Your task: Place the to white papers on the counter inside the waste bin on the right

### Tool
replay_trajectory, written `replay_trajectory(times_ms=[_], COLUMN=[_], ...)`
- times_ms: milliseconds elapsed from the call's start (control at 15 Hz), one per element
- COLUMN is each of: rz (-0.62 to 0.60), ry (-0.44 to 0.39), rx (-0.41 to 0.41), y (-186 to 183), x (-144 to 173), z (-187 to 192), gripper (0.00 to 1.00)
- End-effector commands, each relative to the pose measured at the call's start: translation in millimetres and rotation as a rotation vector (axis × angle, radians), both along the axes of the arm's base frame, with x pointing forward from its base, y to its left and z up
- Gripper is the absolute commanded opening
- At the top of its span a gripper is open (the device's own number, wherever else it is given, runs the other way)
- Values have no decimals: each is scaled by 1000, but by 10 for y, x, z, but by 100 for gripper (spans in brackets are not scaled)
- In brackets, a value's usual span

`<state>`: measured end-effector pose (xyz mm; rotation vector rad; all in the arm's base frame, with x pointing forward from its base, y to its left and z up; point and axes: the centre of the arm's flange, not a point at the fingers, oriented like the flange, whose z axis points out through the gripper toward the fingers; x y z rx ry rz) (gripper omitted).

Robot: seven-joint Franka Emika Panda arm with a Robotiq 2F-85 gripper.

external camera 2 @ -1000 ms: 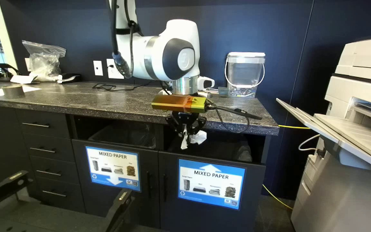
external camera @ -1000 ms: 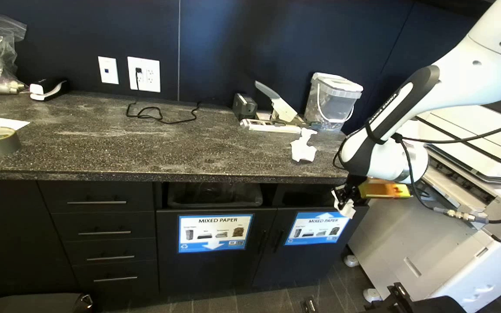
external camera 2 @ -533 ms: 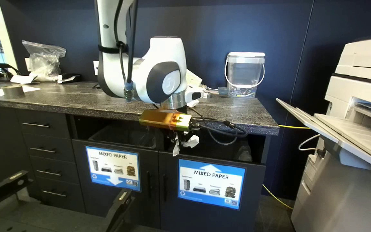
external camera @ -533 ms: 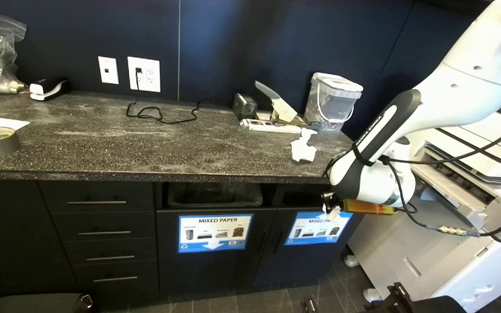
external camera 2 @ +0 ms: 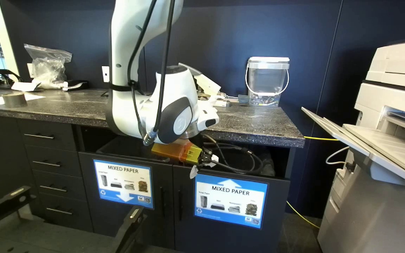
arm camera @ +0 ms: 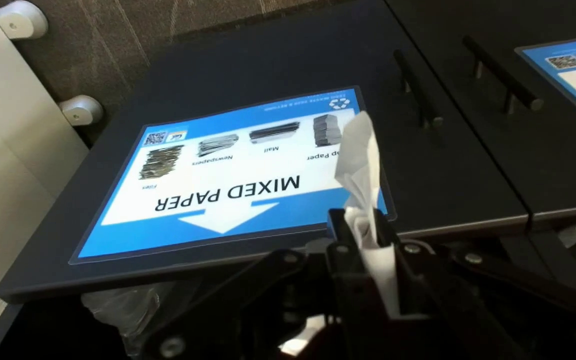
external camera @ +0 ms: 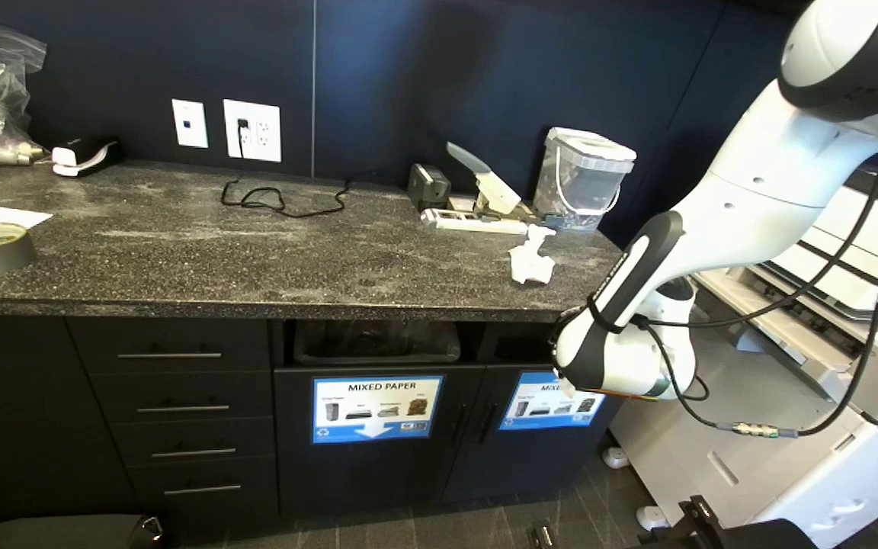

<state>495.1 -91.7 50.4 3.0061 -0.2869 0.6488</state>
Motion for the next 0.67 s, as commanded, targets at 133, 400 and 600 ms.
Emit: replay_trajectory(times_ms=[133,400,600], rz=[-84,-153,-209], ry=[-123,-196,-241], rx=[-18,5,39], y=[-24,-66,-103], x=[401,611,727], z=[-359,-549,-689], gripper=[12,13,12])
